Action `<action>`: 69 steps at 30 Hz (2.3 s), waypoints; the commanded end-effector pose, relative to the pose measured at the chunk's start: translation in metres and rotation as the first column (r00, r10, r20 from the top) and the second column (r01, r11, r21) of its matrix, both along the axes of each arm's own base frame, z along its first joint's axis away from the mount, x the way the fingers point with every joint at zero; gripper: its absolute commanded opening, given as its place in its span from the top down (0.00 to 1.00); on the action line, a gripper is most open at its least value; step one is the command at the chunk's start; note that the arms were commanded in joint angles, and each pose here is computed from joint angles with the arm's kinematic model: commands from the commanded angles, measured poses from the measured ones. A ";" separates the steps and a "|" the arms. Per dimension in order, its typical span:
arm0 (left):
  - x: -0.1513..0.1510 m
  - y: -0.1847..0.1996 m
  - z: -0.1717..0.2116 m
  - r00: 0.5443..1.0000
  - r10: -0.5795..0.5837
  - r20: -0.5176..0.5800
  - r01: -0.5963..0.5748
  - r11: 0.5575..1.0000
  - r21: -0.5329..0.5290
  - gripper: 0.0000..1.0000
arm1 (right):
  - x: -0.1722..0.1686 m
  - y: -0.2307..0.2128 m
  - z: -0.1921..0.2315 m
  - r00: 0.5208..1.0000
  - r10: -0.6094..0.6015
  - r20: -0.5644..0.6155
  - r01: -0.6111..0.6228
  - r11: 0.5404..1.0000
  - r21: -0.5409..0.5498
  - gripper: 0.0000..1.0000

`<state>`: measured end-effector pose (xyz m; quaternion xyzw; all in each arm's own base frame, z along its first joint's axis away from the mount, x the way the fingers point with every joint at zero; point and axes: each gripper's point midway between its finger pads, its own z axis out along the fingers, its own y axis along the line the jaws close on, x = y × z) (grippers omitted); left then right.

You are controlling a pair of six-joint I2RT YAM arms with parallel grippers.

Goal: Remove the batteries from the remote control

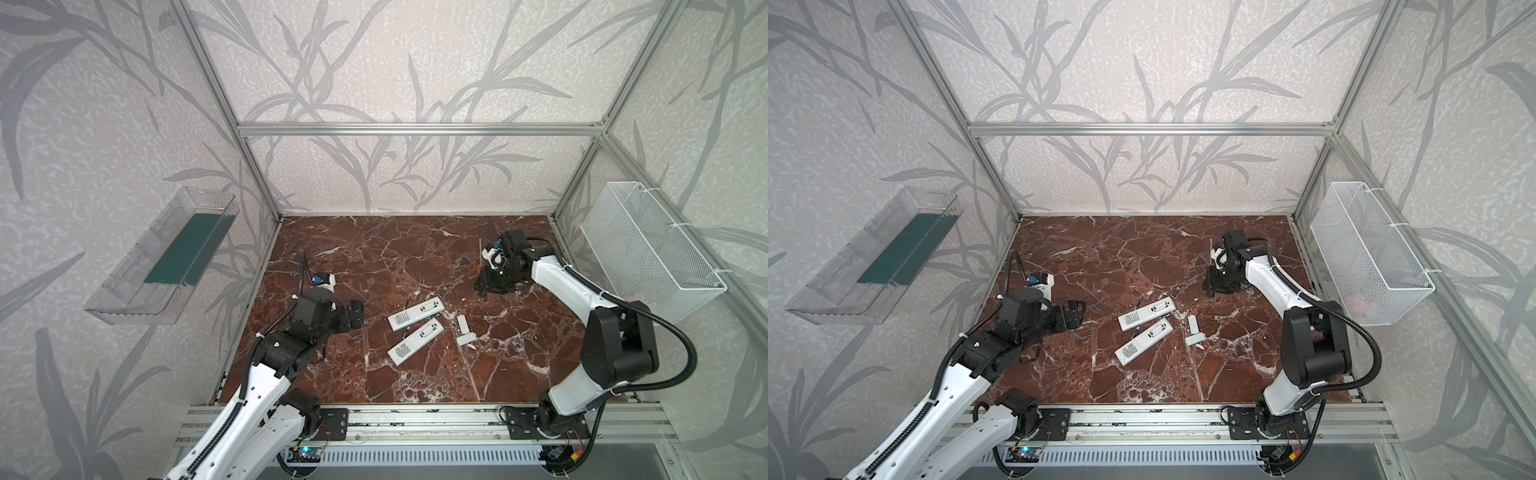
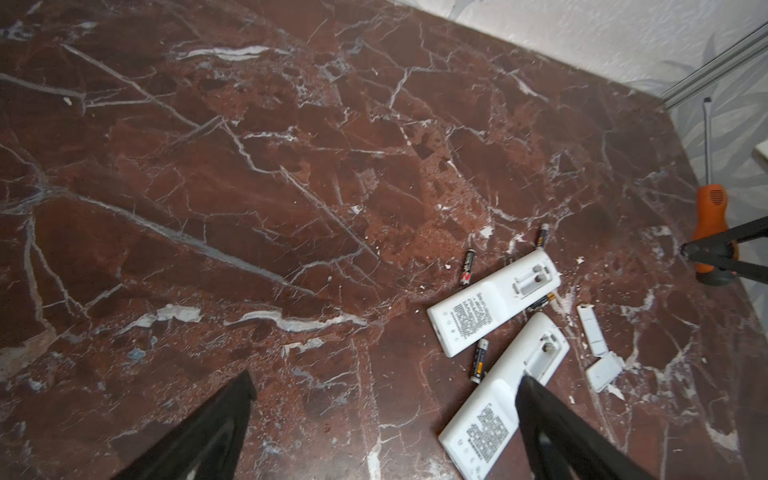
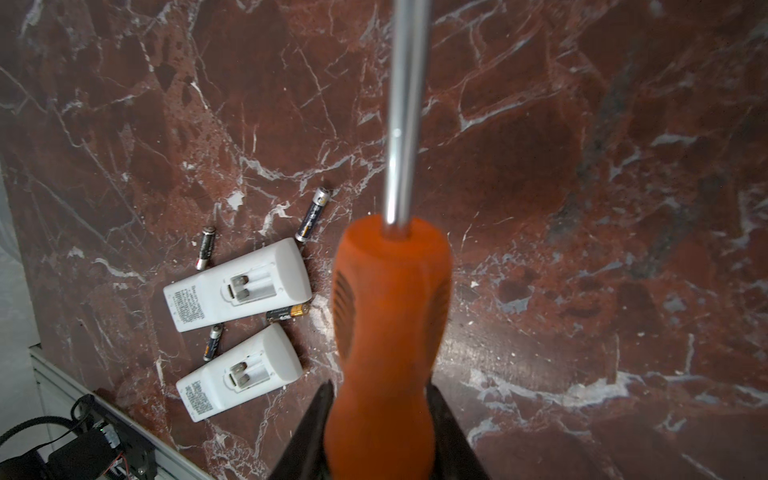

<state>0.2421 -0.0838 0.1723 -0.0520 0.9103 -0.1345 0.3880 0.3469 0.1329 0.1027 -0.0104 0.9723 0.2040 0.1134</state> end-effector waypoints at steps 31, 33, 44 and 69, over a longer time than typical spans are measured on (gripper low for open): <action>0.012 -0.002 -0.028 0.994 -0.043 -0.105 0.040 0.999 -0.026 0.00 | -0.013 -0.009 -0.077 0.983 0.024 -0.182 -0.038 0.997 -0.074 0.52; 0.012 -0.002 -0.028 0.993 -0.042 -0.107 0.040 0.999 -0.025 0.00 | -0.014 -0.009 -0.074 0.984 0.025 -0.178 -0.039 0.997 -0.074 0.48; 0.010 0.005 -0.028 0.995 -0.018 -0.101 0.018 1.000 0.002 0.00 | 0.002 -0.004 0.021 0.999 0.029 0.027 -0.028 0.999 -0.026 0.36; 0.047 0.037 0.039 0.917 0.177 0.357 -0.178 0.984 -0.029 0.01 | 0.022 -0.025 0.131 0.315 0.056 0.947 0.020 0.998 -0.065 0.01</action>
